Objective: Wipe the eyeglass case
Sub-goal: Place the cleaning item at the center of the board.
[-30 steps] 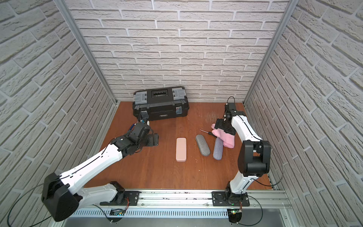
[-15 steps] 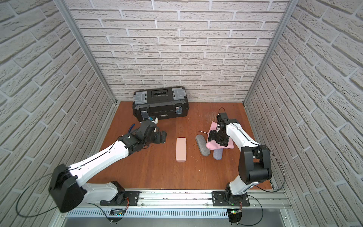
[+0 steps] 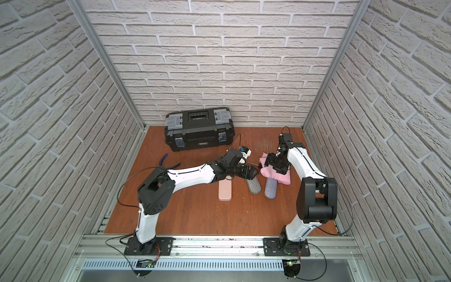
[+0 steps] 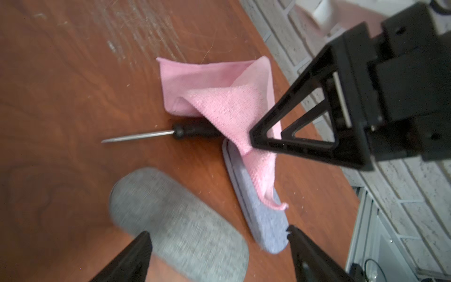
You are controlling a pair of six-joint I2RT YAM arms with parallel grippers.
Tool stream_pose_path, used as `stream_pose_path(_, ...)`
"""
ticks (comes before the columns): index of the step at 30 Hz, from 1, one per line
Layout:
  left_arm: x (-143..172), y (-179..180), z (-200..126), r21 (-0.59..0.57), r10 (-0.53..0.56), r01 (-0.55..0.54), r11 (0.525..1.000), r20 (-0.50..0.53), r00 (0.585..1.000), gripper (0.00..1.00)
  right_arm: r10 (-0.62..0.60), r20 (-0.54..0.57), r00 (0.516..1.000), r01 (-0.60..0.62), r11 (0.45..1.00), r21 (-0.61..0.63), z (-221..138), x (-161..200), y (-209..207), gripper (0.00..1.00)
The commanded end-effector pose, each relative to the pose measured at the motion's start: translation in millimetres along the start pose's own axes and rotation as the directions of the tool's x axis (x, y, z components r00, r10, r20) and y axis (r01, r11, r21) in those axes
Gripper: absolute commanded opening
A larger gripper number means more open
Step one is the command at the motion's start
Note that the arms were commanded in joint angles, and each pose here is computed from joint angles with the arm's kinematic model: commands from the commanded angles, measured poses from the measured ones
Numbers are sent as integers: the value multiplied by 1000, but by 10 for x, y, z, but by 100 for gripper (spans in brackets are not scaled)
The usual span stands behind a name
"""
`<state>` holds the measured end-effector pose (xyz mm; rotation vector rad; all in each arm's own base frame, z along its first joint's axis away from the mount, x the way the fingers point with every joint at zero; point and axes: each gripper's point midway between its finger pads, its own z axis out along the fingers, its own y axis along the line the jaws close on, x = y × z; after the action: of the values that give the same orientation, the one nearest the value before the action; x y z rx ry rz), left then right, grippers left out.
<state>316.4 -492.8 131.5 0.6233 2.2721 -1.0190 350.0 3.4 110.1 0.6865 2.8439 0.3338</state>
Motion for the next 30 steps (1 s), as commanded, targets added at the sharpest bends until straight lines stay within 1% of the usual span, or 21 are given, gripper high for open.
stream_pose_path(1,-261,-285,127,156,-12,4,988,49,999,87,12,21,1000,-11,999,-52,-47,-128,123,72)
stream_pose_path(7,-185,-360,382,204,-29,26,979,12,1000,81,20,17,1000,-19,997,-76,-52,-162,158,71)
stream_pose_path(9,-155,-341,473,208,-42,42,977,-3,999,76,29,25,999,-26,995,-93,-77,-184,173,71)
stream_pose_path(12,-141,-249,607,191,-81,82,978,-16,997,63,39,45,998,-34,994,-104,-155,-236,193,71)
stream_pose_path(14,-184,-163,678,180,-120,119,976,-6,993,49,41,63,997,-34,994,-106,-233,-263,210,71)
stream_pose_path(18,-349,11,754,164,-188,178,970,46,981,36,34,102,994,-22,993,-116,-429,-286,252,73)
stream_pose_path(20,-444,95,771,164,-213,199,966,73,974,27,28,122,992,-15,994,-111,-524,-278,244,74)
stream_pose_path(25,-646,193,784,171,-235,211,962,132,963,20,17,170,985,-2,996,-86,-713,-277,205,75)
stream_pose_path(30,-800,254,808,168,-251,225,960,160,955,19,14,200,980,0,998,-69,-841,-267,178,76)
